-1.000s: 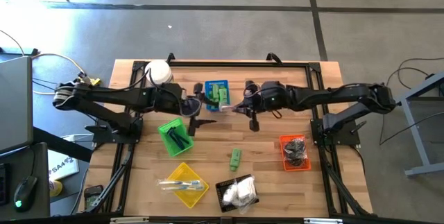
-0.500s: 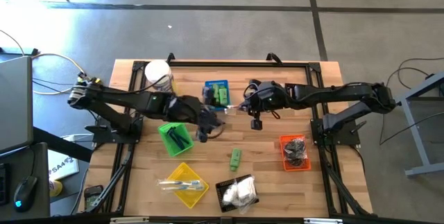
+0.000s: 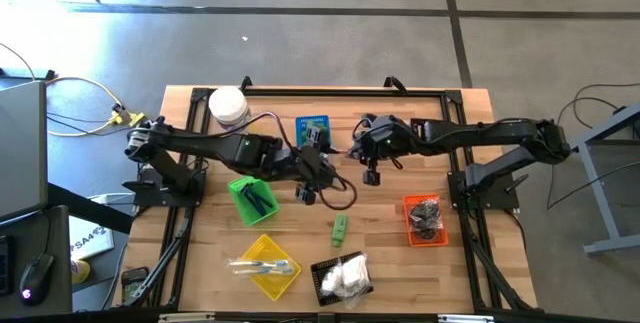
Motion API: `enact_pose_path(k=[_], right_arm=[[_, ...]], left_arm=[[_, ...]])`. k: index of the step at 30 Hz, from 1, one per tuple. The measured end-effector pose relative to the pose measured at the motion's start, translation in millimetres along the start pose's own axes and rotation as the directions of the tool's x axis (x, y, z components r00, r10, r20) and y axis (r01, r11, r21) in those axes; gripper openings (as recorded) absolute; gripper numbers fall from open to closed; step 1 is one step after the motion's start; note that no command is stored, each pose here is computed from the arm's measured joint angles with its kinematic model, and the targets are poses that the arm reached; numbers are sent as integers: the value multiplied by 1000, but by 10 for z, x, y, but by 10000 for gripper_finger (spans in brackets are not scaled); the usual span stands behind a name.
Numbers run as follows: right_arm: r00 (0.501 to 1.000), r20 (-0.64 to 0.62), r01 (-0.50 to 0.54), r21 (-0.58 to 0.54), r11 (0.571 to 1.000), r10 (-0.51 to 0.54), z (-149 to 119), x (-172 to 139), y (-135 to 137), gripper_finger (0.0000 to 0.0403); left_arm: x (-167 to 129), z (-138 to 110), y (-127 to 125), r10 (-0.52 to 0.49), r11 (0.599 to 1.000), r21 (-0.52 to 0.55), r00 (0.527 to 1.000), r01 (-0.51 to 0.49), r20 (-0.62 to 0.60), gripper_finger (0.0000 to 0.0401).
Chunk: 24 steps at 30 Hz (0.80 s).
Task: Pick & Place Travel size toiletries
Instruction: Put the red toothbrush into the yellow bin
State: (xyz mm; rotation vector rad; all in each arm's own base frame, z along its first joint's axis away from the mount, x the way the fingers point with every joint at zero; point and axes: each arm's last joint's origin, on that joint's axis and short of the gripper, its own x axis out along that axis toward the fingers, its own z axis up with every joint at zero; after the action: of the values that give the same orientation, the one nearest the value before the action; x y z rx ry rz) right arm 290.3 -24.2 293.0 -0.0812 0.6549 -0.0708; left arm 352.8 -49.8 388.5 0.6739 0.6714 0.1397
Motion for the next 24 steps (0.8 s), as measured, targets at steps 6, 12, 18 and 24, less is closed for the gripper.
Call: enact_pose_path(k=[6,12,18,24], right_arm=[[1000,4,-5,-19,1000,5,5,-1,18,21],[1000,11,-11,-14,1000,12,12,-1,27,27],[1000,19,-10,-17,1000,11,20,-1,25,16],[1000,30,-8,-22,1000,9,30,-1,24,36]], left_arm=[[-21,-16,121,16,999,-35,1000,-17,-9,260],[211,-199,264,-36,993,-117,997,27,-71,260],[250,-207,258,-51,992,-116,996,42,-70,250],[248,-218,251,-57,993,-111,995,48,-81,181]])
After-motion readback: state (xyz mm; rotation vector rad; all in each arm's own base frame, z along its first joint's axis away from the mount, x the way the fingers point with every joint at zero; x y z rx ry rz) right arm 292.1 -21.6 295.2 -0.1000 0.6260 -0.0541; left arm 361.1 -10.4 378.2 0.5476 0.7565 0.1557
